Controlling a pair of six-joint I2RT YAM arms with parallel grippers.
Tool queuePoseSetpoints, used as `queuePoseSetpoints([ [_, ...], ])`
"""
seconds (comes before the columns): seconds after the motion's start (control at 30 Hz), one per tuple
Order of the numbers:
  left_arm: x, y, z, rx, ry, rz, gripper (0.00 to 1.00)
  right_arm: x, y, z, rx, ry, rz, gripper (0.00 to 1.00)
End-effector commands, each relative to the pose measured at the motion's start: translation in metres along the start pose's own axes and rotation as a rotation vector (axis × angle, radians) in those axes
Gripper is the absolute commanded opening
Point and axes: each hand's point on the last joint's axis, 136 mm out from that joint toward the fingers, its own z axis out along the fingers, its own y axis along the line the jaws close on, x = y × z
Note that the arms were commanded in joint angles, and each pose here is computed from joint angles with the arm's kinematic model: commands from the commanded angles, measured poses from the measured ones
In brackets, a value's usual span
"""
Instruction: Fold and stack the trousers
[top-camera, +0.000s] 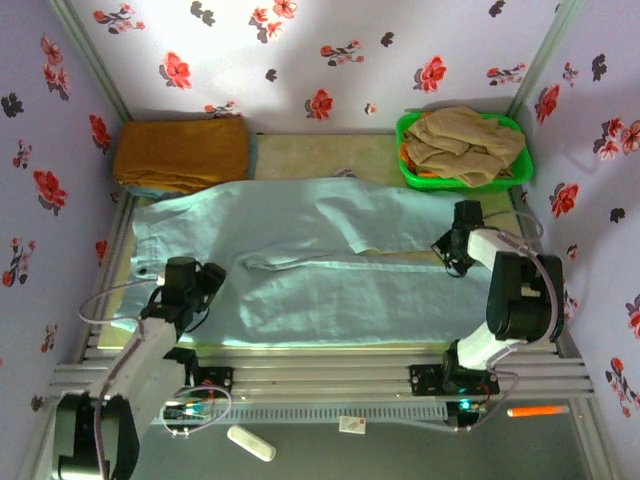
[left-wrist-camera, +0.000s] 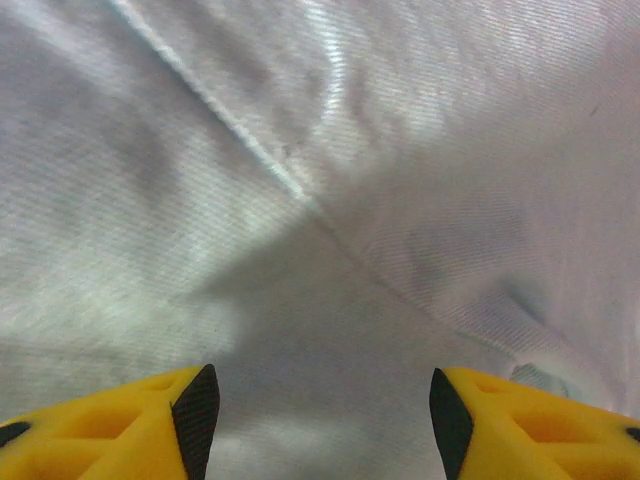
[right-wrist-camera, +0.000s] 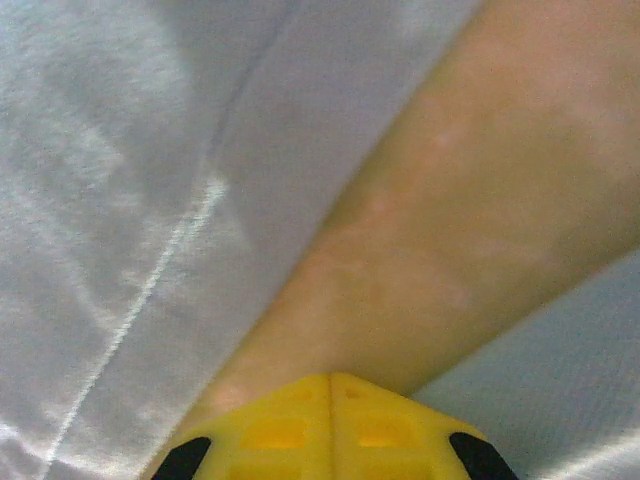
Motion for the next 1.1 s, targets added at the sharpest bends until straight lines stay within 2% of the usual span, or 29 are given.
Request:
queuePoseSetpoints([
  [0.0, -0.005, 0.0, -0.013, 0.0, -0.021, -0.003, 0.62, -0.005, 0.016, -0.028, -0.074, -0.029, 0.001, 0.0],
  [0.13, -0.024, -0.032, -0.02, 0.058, -0.066, 0.053, 0.62, -0.02, 0.058, -0.043, -0.138, -0.074, -0.057, 0.0],
  [0.27, -0.042, -0.062, 0.001, 0.076, -0.077, 0.073, 0.61, -0.022, 0.079, -0.011, -0.092, -0.025, -0.054, 0.0],
  [0.37, -0.047, -0.073, 0.031, 0.06, -0.049, 0.085, 0.57, -0.018, 0.067, 0.012, -0.035, -0.006, -0.008, 0.0],
  [0.57, -0.047, -0.027, 0.06, -0.012, 0.002, -0.05, 0.53, 0.012, 0.017, 0.025, 0.092, 0.104, -0.044, 0.0],
  [0.7, -0.031, 0.003, 0.056, -0.053, 0.056, -0.116, 0.53, 0.036, -0.011, 0.026, 0.024, 0.22, 0.056, 0.0],
  [0.83, -0.023, 0.013, 0.043, -0.04, 0.079, -0.16, 0.52, 0.05, -0.027, 0.019, -0.023, 0.296, 0.126, 0.0],
  [0.97, -0.034, 0.01, 0.025, -0.013, 0.036, -0.17, 0.52, 0.038, -0.046, 0.012, 0.028, 0.245, 0.14, 0.0],
  [1.07, -0.035, 0.007, 0.016, -0.003, 0.044, -0.154, 0.52, 0.028, -0.04, 0.012, -0.004, 0.242, 0.165, 0.0],
])
